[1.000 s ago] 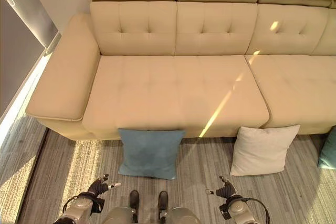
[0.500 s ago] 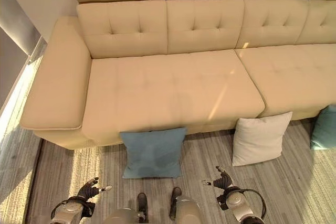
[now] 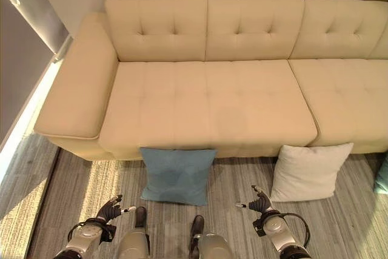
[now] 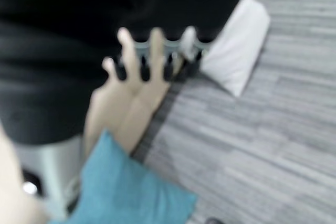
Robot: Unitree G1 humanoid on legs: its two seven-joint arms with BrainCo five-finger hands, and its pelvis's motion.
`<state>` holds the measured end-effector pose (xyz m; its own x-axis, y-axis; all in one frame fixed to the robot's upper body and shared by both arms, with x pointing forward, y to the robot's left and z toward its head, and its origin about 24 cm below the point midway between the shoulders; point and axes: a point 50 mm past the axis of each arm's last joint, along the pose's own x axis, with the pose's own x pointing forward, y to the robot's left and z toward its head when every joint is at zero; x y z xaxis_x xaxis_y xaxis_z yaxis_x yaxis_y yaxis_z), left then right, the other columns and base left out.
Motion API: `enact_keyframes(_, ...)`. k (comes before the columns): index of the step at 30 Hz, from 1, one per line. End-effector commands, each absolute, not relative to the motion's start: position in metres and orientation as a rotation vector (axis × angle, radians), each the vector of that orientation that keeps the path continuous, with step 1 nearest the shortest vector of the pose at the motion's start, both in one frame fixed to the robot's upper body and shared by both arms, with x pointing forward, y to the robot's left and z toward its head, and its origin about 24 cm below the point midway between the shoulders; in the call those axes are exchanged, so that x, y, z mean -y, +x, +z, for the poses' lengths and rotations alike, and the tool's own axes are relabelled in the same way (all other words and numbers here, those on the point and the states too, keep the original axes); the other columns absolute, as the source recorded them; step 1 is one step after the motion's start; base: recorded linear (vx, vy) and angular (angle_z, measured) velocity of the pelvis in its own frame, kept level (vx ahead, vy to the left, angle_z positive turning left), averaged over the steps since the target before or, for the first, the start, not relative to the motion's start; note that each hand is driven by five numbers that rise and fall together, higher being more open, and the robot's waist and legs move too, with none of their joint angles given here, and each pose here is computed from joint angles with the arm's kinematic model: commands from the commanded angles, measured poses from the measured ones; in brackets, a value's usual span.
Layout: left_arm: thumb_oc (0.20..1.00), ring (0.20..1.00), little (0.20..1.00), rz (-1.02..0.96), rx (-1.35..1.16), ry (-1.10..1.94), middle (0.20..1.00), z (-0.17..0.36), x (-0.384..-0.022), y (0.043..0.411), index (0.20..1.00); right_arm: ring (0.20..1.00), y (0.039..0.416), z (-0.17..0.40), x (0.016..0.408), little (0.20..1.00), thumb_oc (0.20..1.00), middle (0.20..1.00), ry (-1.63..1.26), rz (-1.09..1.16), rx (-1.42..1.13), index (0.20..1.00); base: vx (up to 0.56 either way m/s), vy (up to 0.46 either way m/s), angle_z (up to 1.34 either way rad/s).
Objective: Pick up all the scattered cushions and arrange them neatly on the sofa.
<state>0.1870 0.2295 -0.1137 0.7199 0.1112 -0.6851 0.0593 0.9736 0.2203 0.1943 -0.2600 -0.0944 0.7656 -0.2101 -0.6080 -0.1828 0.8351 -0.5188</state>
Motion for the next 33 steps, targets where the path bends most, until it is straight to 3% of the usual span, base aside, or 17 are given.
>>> enact_keyframes(1, 1.0, 1.0, 1.0, 0.052, -0.628, 0.251, 1.0, -0.091, -0.239, 0.211, 1.0, 1.0, 0.208, -0.076, 0.27, 1.0, 1.0, 1.0, -0.612, -0.048, -0.613, 1.0, -0.08, 0.249, -0.27)
enact_keyframes(3, 1.0, 1.0, 1.0, 0.085, -0.53, 0.261, 1.0, -0.071, -0.246, 0.233, 1.0, 1.0, 0.225, -0.065, 0.266, 1.0, 1.0, 1.0, -0.572, -0.079, -0.547, 1.0, -0.16, 0.288, -0.42)
enact_keyframes(10, 1.0, 1.0, 1.0, 0.202, -0.411, 0.28, 1.0, -0.044, -0.264, 0.254, 1.0, 1.0, 0.251, -0.046, 0.262, 1.0, 1.0, 1.0, -0.543, -0.166, -0.438, 1.0, -0.06, 0.101, -0.25)
enact_keyframes(18, 1.0, 1.0, 1.0, 0.314, -0.262, 0.251, 1.0, -0.009, -0.256, 0.297, 1.0, 1.0, 0.291, -0.009, 0.267, 1.0, 1.0, 1.0, -0.555, -0.391, -0.283, 1.0, -0.08, -0.025, 0.02)
enact_keyframes(33, 1.0, 1.0, 1.0, 0.312, -0.036, 0.286, 1.0, 0.066, -0.238, 0.355, 1.0, 1.0, 0.348, 0.081, 0.269, 1.0, 1.0, 1.0, -0.523, -0.535, 0.03, 1.0, -0.02, -0.014, 0.05)
